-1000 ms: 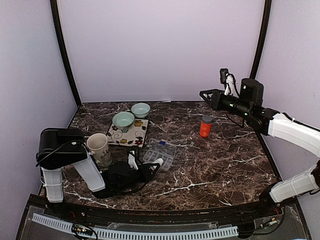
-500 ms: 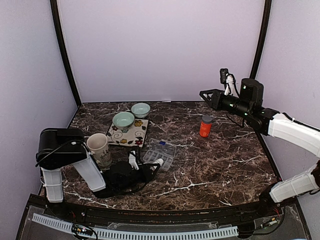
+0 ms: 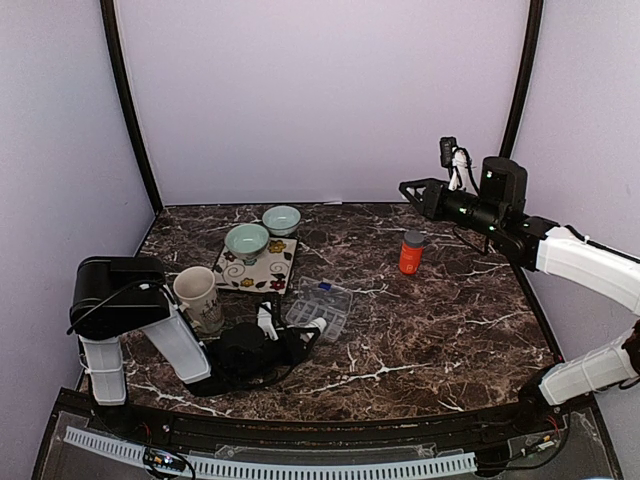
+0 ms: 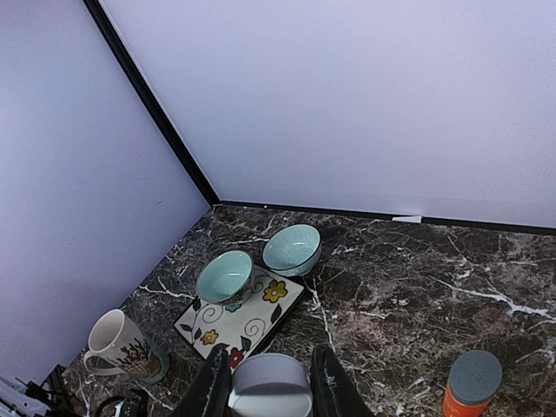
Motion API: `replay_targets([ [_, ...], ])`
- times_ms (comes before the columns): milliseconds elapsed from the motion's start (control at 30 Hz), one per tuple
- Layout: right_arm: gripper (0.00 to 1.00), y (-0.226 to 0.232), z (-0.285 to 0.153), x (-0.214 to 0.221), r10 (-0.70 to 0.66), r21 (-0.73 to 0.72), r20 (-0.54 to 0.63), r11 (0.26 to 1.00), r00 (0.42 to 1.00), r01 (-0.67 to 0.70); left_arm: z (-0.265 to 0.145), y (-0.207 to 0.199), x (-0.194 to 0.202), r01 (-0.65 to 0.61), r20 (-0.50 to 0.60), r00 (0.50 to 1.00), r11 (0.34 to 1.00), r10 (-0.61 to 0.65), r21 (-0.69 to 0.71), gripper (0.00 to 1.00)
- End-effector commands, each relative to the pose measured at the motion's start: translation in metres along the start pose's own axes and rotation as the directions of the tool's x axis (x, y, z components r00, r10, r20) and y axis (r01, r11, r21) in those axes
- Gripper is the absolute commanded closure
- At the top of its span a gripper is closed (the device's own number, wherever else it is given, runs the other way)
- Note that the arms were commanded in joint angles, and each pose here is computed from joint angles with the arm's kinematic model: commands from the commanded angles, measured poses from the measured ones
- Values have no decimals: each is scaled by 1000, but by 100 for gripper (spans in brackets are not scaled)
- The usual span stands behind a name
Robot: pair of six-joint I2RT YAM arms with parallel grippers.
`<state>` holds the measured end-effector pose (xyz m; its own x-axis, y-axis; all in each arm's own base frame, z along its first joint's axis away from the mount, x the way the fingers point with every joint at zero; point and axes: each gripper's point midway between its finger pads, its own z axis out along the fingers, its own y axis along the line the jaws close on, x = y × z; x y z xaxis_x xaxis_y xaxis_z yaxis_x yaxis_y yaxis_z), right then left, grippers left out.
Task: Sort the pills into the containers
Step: Pour the pill into the compartment of the pill container.
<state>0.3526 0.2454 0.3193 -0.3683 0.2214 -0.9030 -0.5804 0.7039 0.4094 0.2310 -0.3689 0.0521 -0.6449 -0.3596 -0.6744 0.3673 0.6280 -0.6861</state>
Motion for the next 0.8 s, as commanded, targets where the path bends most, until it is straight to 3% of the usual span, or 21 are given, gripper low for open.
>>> replay_targets([
  [0, 100, 5, -5, -14, -6, -22, 51, 1000, 999, 7, 0, -15, -13, -8, 32, 999, 1000, 8, 19, 100],
  [767, 100, 4, -3, -13, -8, -19, 48, 1000, 999, 8, 3, -11, -12, -20, 14, 1000, 1000, 20, -24, 100],
])
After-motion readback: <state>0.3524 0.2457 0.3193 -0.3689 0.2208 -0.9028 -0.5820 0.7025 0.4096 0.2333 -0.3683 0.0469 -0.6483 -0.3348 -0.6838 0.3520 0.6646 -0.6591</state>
